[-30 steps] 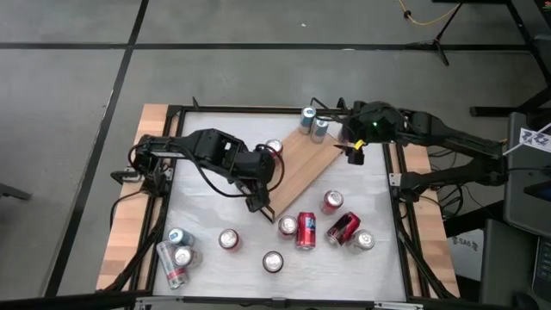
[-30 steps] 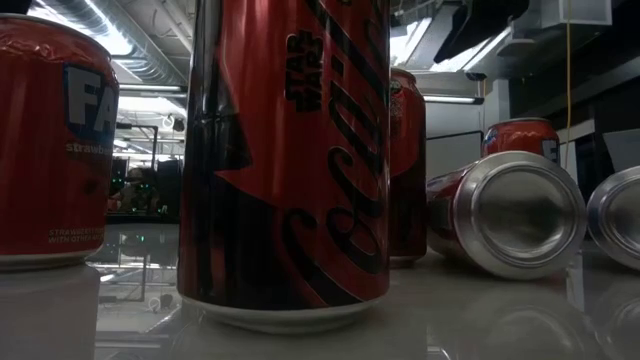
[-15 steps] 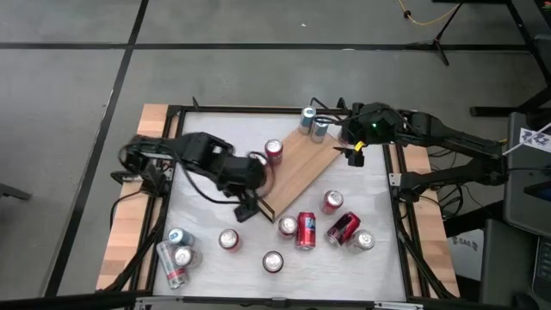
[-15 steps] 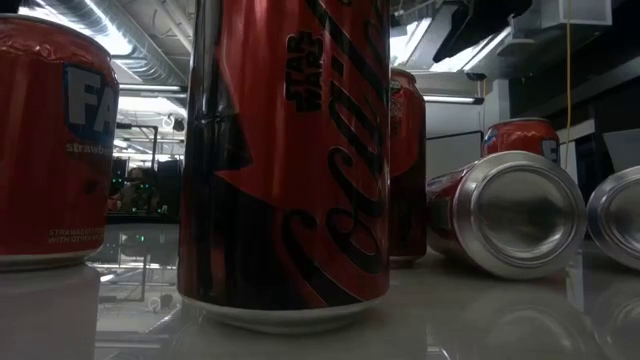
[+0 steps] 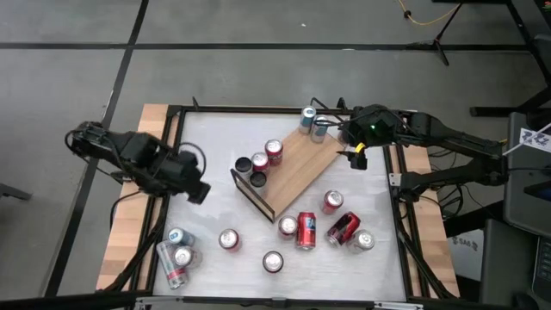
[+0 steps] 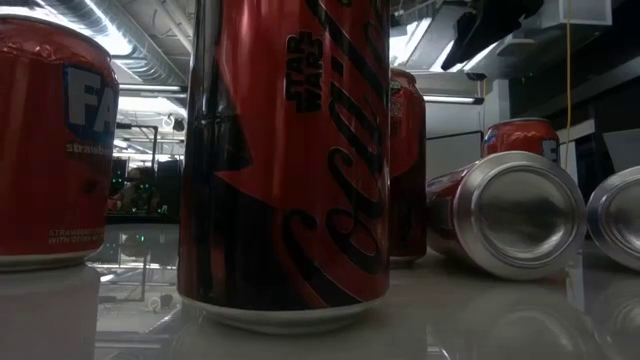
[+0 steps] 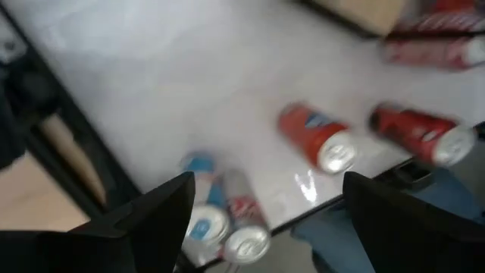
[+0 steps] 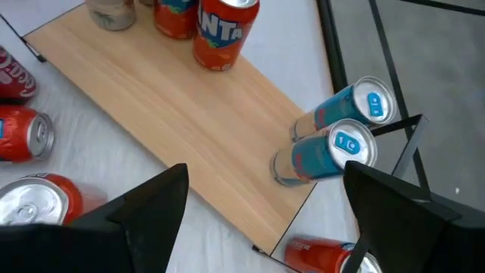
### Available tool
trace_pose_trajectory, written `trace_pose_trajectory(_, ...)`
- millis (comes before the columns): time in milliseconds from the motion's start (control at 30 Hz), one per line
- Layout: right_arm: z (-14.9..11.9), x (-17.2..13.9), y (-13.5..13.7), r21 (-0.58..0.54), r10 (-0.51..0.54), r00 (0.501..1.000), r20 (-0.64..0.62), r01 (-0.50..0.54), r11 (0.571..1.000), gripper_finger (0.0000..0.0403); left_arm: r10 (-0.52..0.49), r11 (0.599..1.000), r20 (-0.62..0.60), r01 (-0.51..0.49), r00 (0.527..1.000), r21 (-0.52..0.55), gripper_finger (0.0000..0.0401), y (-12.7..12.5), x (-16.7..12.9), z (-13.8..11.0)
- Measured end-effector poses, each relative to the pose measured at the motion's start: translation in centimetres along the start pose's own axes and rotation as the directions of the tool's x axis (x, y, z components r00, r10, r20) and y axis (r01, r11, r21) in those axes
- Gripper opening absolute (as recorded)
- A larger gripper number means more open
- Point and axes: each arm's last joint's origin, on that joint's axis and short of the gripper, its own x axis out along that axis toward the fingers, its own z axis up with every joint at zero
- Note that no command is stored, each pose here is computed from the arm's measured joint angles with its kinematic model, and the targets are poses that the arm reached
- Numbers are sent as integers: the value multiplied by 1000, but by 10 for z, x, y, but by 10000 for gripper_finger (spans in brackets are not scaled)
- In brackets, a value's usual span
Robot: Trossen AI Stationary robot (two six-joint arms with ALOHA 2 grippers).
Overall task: Place canned beverage on shelf
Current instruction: Put the blue soda can on the shelf aligned with the other blue soda cans
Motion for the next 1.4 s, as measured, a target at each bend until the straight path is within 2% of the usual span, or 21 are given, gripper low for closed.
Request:
trace_pose_trajectory(233, 0, 0, 1, 0, 35, 999, 12, -35, 999, 342, 91, 996, -125, -92, 988, -4, 327, 1, 37, -30)
trace_pose_trajectory(400, 0, 0, 1, 0, 35, 999, 12, -35, 999, 342, 168, 983, -253, -183, 953, -35, 327, 1, 57, -48)
trace_pose_trajectory(633, 0, 0, 1, 0, 36, 999, 12, -36, 999, 342, 245, 954, -235, -277, 941, -115, 327, 7, 75, -63)
trace_pose_trajectory(800, 0, 0, 1, 0, 36, 999, 13, -36, 999, 342, 220, 954, -191, -252, 957, -162, 327, 9, 89, -72)
trace_pose_trajectory(967, 0, 0, 1, -1, 36, 999, 13, -36, 999, 342, 265, 932, -172, -298, 949, -207, 327, 19, 102, -78)
trace_pose_trajectory(1400, 0, 0, 1, -1, 36, 999, 13, -36, 999, 342, 211, 944, -156, -242, 965, -224, 327, 23, 127, -85)
